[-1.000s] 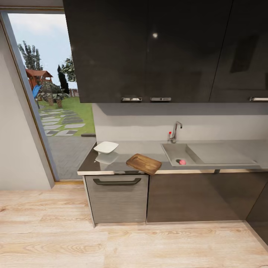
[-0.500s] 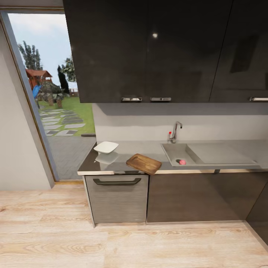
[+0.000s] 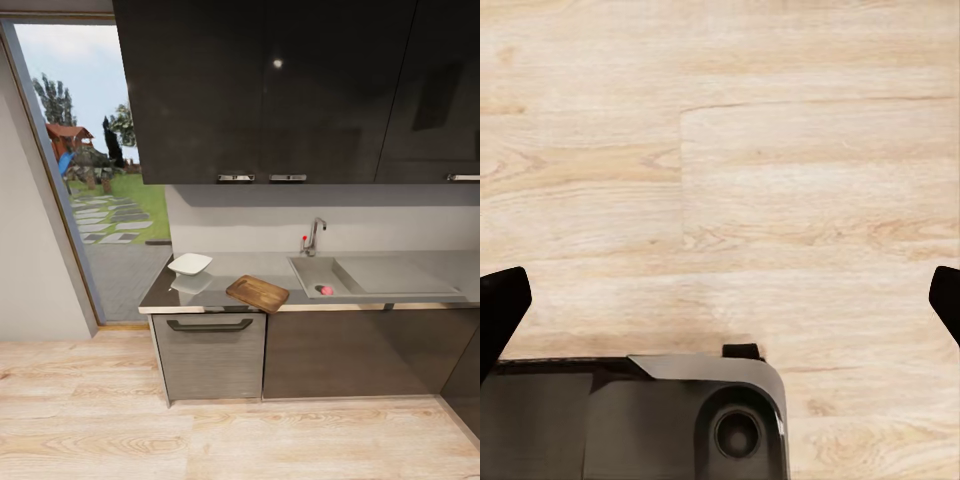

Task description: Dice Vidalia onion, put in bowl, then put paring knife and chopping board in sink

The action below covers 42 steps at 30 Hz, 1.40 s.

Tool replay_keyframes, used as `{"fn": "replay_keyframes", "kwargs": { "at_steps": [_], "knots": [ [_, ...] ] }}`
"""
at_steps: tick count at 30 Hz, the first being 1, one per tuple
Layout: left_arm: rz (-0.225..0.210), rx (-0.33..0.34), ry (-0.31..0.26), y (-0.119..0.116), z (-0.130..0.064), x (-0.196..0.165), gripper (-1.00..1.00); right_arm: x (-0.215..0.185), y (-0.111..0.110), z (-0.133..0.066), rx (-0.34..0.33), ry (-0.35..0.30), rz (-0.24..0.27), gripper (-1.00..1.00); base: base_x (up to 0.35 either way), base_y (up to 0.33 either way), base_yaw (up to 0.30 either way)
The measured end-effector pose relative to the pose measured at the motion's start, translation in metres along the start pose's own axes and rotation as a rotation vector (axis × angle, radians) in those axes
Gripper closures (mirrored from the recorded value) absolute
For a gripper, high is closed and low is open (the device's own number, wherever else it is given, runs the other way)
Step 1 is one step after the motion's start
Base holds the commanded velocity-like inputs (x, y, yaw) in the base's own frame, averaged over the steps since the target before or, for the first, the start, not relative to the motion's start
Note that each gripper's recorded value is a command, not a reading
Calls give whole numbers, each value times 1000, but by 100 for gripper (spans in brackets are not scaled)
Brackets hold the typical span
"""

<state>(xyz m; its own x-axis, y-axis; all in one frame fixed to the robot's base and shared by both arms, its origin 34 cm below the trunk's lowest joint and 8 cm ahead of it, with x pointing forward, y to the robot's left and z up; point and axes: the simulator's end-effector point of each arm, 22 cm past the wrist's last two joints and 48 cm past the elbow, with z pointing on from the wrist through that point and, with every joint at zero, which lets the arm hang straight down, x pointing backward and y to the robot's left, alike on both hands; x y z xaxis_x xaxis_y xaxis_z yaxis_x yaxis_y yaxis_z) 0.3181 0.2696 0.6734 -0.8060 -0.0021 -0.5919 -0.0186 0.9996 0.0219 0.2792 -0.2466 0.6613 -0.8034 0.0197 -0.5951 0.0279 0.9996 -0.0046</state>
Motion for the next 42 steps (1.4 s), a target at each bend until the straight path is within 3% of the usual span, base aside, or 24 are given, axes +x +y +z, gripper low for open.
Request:
{"fn": "replay_keyframes", "kwargs": {
  "at_steps": [8,13,19,25,31,42],
  "knots": [
    [-1,-1,-132,1,6,-62,-100,-29,-5,8,10,-63,0,-100,0,0,0],
    [1,-2,-152,2,6,-71,-100,-54,-6,13,12,-117,0,-100,0,0,0],
    [-19,-35,-158,20,6,-74,-100,-87,-9,17,29,-188,3,-100,0,0,0],
    [-82,-93,-132,47,4,-60,-100,-129,-24,18,96,-281,17,-100,0,0,0],
    [-93,-96,-86,47,3,-38,-100,-131,-25,17,100,-288,18,-100,0,0,0],
    [-94,-94,-74,46,2,-32,-100,-129,-24,17,100,-285,17,-100,28,-44,0]
  ]
}}
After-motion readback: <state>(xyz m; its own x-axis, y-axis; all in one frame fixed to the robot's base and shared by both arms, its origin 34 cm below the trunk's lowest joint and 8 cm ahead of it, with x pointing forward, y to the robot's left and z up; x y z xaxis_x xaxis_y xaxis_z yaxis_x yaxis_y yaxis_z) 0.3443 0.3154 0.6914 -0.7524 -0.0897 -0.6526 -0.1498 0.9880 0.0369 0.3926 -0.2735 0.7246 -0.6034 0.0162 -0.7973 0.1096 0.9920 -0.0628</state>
